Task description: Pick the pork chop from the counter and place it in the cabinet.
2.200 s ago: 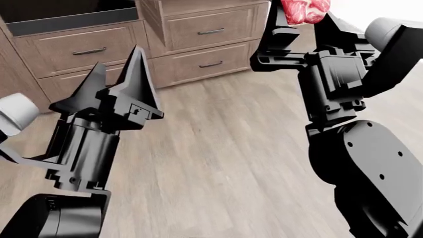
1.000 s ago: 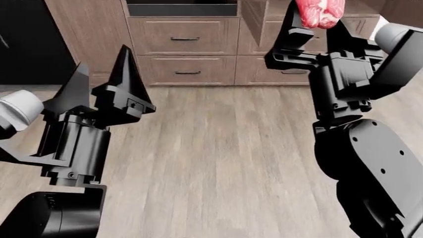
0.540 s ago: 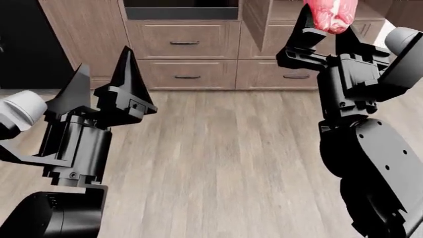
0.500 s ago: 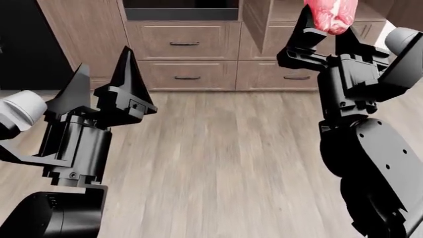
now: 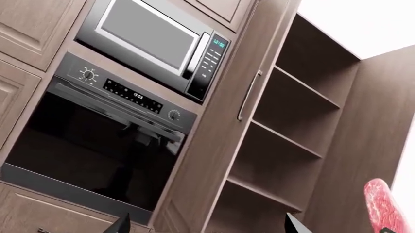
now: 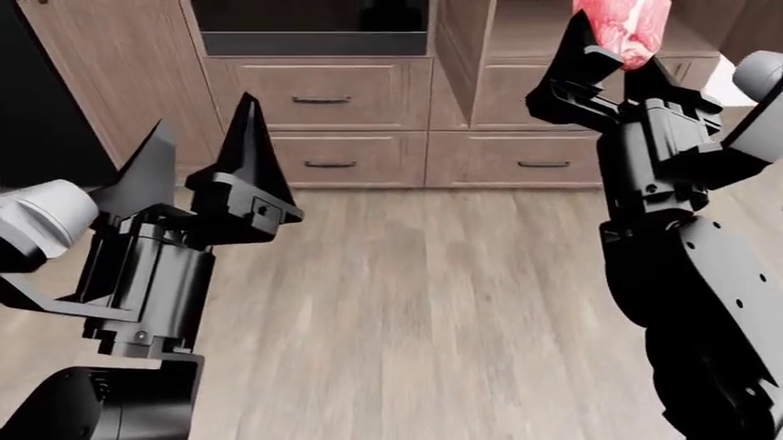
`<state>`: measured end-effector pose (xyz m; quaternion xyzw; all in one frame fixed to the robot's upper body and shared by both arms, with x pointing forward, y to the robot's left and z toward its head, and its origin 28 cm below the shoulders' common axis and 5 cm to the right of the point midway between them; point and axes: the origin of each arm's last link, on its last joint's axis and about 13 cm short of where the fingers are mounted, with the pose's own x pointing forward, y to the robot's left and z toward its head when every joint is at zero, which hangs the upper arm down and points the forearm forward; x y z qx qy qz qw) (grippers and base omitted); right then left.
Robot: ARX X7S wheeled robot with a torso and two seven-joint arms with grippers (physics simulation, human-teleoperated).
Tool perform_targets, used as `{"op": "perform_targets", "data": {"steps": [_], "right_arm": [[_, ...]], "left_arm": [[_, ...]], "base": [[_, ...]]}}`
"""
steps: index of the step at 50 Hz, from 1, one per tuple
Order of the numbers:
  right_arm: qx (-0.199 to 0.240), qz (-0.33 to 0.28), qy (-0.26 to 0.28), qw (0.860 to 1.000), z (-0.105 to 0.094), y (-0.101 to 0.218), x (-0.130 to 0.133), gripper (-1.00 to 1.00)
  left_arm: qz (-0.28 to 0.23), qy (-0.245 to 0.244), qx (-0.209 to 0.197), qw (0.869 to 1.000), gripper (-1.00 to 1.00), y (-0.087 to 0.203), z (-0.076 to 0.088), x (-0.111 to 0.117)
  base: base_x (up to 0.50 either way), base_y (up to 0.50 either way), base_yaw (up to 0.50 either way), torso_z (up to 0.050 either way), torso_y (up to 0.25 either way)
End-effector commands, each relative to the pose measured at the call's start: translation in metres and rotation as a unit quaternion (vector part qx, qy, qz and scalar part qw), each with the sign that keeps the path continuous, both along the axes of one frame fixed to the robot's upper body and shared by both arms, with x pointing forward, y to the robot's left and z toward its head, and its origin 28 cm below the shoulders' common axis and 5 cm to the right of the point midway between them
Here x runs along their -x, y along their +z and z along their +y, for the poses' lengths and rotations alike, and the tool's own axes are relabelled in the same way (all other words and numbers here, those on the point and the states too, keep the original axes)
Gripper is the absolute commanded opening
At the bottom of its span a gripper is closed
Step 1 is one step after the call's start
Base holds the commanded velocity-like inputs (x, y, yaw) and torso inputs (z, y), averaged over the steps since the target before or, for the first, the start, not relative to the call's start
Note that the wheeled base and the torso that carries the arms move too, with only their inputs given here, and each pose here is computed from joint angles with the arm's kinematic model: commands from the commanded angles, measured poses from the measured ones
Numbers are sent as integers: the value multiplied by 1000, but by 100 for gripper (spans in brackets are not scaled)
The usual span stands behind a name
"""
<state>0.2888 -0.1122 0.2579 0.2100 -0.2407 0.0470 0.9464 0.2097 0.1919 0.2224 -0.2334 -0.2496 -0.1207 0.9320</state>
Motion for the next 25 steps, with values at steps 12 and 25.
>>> {"op": "perform_targets", "data": {"steps": [12, 25], "right_arm": [[-9, -12, -3, 1000, -6, 7, 5, -100], [-11, -12, -4, 1000, -7, 6, 5, -100]], "left_arm": [[-7, -5, -13, 1000, 100, 2, -3, 7], [-9, -6, -15, 1000, 100, 4, -4, 9]], "base": [[325, -376, 0, 0, 1], [327, -374, 0, 0, 2]]}}
